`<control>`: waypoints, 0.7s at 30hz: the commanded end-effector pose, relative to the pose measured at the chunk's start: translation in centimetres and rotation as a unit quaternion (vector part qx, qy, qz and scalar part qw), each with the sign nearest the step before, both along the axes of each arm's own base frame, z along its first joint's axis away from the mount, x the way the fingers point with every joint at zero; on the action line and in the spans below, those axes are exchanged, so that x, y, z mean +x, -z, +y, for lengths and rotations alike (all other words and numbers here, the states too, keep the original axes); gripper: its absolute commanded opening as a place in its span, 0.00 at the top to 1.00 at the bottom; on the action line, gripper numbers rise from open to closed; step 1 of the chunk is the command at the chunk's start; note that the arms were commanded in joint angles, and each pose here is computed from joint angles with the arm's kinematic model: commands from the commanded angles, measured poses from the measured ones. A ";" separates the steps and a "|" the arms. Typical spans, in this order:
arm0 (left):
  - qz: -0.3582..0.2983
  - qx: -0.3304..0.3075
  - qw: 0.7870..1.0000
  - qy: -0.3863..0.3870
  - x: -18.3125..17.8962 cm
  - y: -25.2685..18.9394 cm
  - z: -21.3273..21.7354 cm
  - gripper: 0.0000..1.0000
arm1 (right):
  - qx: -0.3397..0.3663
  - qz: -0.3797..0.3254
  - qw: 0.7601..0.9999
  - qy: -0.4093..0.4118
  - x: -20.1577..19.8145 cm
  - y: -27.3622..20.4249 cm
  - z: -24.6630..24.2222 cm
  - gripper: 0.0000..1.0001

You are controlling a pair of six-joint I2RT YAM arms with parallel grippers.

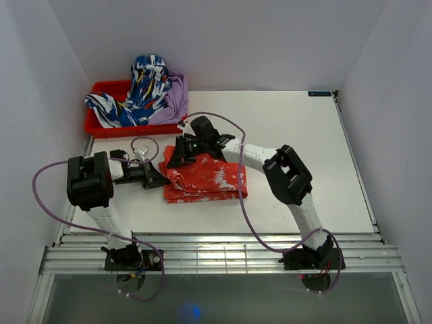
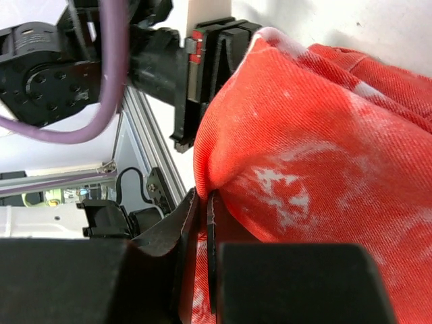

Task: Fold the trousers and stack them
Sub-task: Fold the trousers

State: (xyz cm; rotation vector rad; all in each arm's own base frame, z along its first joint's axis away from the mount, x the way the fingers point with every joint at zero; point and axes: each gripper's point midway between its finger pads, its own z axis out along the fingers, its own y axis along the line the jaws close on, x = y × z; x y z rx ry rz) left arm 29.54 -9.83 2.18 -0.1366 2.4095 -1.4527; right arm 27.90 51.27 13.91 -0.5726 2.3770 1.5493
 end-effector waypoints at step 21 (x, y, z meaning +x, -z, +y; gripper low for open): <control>0.019 0.011 0.999 -0.034 -0.2 1.0 1.0 0.61 | 0.054 0.072 0.996 -0.022 -3.5 0.7 3.8 0.92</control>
